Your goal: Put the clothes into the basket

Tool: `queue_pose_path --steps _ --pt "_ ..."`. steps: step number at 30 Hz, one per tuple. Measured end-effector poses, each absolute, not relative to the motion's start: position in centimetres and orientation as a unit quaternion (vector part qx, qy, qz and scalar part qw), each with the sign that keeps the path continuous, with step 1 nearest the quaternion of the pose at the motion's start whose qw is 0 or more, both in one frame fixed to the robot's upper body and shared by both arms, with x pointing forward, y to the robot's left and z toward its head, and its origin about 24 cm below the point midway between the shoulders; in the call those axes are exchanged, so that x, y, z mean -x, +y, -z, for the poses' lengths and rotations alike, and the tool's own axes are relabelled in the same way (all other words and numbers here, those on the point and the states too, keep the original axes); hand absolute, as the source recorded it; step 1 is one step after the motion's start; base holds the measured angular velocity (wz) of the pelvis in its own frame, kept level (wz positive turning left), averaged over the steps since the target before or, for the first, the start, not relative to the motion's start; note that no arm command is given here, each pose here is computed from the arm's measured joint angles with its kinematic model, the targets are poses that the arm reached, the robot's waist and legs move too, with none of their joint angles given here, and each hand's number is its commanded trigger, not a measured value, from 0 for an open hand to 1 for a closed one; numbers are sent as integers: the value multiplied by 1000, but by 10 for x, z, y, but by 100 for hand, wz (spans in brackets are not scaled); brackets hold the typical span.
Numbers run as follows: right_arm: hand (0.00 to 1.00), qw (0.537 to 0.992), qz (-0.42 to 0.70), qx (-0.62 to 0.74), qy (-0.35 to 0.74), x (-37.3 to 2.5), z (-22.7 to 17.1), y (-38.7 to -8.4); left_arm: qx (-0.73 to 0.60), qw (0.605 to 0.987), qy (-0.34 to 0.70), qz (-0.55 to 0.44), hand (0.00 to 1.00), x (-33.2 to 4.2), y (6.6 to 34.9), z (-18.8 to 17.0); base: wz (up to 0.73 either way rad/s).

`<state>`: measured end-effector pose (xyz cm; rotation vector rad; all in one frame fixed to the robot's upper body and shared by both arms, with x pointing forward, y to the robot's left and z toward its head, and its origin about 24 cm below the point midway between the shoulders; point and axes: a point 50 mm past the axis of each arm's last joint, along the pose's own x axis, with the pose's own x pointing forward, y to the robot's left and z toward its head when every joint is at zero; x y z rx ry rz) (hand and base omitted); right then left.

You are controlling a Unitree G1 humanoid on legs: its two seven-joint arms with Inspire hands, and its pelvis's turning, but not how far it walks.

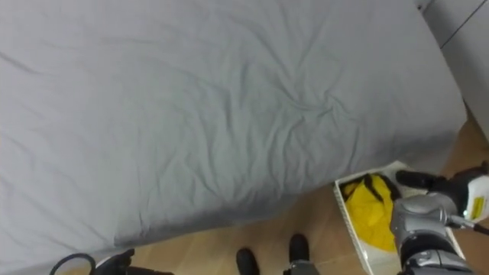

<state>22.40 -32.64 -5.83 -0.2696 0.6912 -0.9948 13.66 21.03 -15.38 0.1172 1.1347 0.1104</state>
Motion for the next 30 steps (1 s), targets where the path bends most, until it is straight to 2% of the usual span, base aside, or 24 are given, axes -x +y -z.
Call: queue_pose_path --steps 8,11,17,24,30 --pt "0 768 439 70 461 -129 125 -296 -40 815 572 -86 0 -89 219 164 31" --pt "0 757 428 67 490 -105 136 -288 -37 811 574 -101 0 -79 222 165 22" --pt "0 749 396 65 527 -74 148 -279 -58 817 564 -106 0 -75 228 163 26" --pt "0 752 358 72 549 -61 153 -274 -58 812 565 -135 0 -63 231 163 27" --pt "0 754 286 77 587 -51 162 -253 -60 807 573 -130 0 -56 226 165 20"
